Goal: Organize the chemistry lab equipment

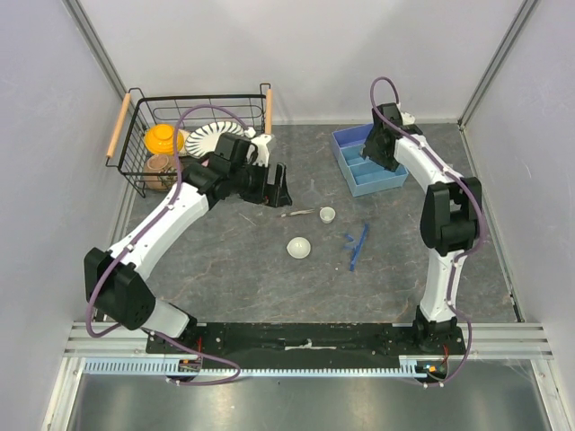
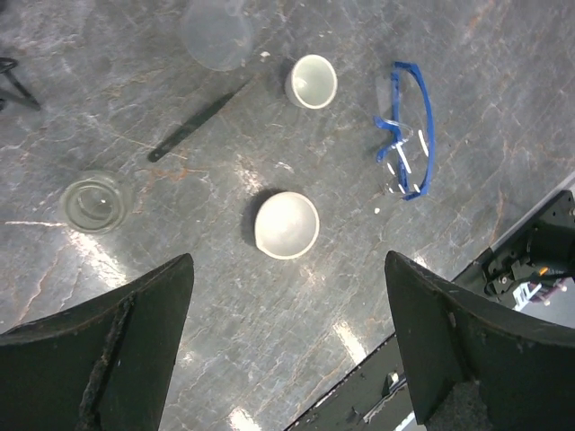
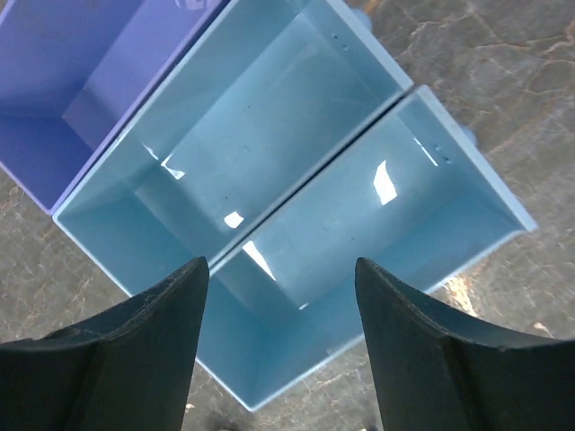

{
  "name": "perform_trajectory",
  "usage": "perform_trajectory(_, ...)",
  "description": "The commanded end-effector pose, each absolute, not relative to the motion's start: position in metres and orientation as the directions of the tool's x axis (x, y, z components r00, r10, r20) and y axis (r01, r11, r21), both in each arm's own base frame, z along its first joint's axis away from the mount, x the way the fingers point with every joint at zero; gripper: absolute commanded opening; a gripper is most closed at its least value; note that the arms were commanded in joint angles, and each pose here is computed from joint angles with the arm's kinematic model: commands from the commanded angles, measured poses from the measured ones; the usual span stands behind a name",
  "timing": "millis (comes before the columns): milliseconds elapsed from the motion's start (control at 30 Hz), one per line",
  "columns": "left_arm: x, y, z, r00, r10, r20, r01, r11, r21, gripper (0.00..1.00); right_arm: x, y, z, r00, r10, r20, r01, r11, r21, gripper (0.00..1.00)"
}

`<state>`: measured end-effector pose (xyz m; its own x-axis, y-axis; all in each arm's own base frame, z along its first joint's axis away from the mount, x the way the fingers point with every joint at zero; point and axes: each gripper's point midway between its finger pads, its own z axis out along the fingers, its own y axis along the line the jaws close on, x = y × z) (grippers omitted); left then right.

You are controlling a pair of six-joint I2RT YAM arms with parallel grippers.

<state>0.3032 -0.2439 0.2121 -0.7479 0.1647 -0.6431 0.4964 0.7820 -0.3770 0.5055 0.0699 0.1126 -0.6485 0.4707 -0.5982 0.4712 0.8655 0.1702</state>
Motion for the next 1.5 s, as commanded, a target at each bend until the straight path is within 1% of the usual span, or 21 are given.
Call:
perform_trajectory(0, 0.321, -0.243, 0.227, -0.746, 0.088, -0.661, 0.468, 0.775, -0.425, 0.93, 0.536, 0.083, 0.136, -0.575, 0.525, -0.628, 0.466, 0.841, 0.276, 0.74)
perform_trajectory(300, 0.321, -0.234, 0.224, -0.754, 0.075, -0.653, 0.455, 0.776, -0.436, 0.93, 0.557, 0.083, 0.109, -0.602, 0.511, -0.614, 0.481, 0.845, 0.233, 0.73)
perform_trajectory(467, 0.318, -0.228, 0.218, -0.759, 0.071, -0.647, 0.446, 0.781, -0.437, 0.93, 0.557, 0.087, 0.079, -0.64, 0.506, -0.578, 0.481, 0.851, 0.213, 0.73)
perform_trajectory(700, 0.309, -0.226, 0.214, -0.767, 0.064, -0.639, 0.443, 0.773, -0.454, 0.93, 0.558, 0.09, 0.05, -0.679, 0.488, -0.549, 0.468, 0.863, 0.188, 0.63)
perform_trajectory(800, 0.306, -0.226, 0.213, -0.77, 0.062, -0.635, 0.44, 0.773, -0.457, 0.93, 0.557, 0.091, 0.04, -0.695, 0.483, -0.533, 0.462, 0.868, 0.184, 0.57)
perform_trajectory(833, 0.305, -0.225, 0.213, -0.77, 0.062, -0.635, 0.44, 0.773, -0.457, 0.93, 0.556, 0.093, 0.038, -0.698, 0.481, -0.53, 0.458, 0.869, 0.184, 0.49)
perform_trajectory(867, 0.305, -0.225, 0.213, -0.77, 0.063, -0.635, 0.441, 0.772, -0.458, 0.93, 0.556, 0.093, 0.036, -0.703, 0.478, -0.527, 0.456, 0.871, 0.182, 0.45)
perform_trajectory(900, 0.304, -0.225, 0.213, -0.77, 0.061, -0.635, 0.44, 0.772, -0.459, 0.93, 0.554, 0.093, 0.033, -0.709, 0.474, -0.522, 0.455, 0.873, 0.176, 0.35)
perform_trajectory(1000, 0.302, -0.224, 0.213, -0.773, 0.061, -0.632, 0.439, 0.771, -0.462, 0.93, 0.553, 0.091, 0.027, -0.721, 0.453, -0.524, 0.443, 0.883, 0.154, 0.22)
perform_trajectory(1033, 0.301, -0.224, 0.211, -0.776, 0.061, -0.628, 0.436, 0.772, -0.463, 0.93, 0.552, 0.092, 0.025, -0.727, 0.447, -0.521, 0.438, 0.886, 0.149, 0.13)
perform_trajectory(1067, 0.3, -0.224, 0.21, -0.778, 0.061, -0.626, 0.435, 0.771, -0.465, 0.93, 0.551, 0.091, 0.022, -0.733, 0.44, -0.518, 0.434, 0.89, 0.142, 0.08)
perform_trajectory(1100, 0.299, -0.224, 0.212, -0.776, 0.057, -0.628, 0.435, 0.769, -0.468, 0.92, 0.55, 0.091, 0.02, -0.736, 0.437, -0.517, 0.433, 0.891, 0.136, 0.0)
perform_trajectory(1333, 0.291, -0.222, 0.209, -0.781, 0.056, -0.622, 0.433, 0.766, -0.475, 0.92, 0.535, 0.101, 0.009, -0.763, 0.397, -0.51, 0.404, 0.909, 0.103, 0.0)
perform_trajectory(1467, 0.284, -0.221, 0.209, -0.784, 0.054, -0.618, 0.434, 0.76, -0.484, 0.92, 0.518, 0.115, 0.001, -0.778, 0.378, -0.501, 0.388, 0.917, 0.09, 0.0)
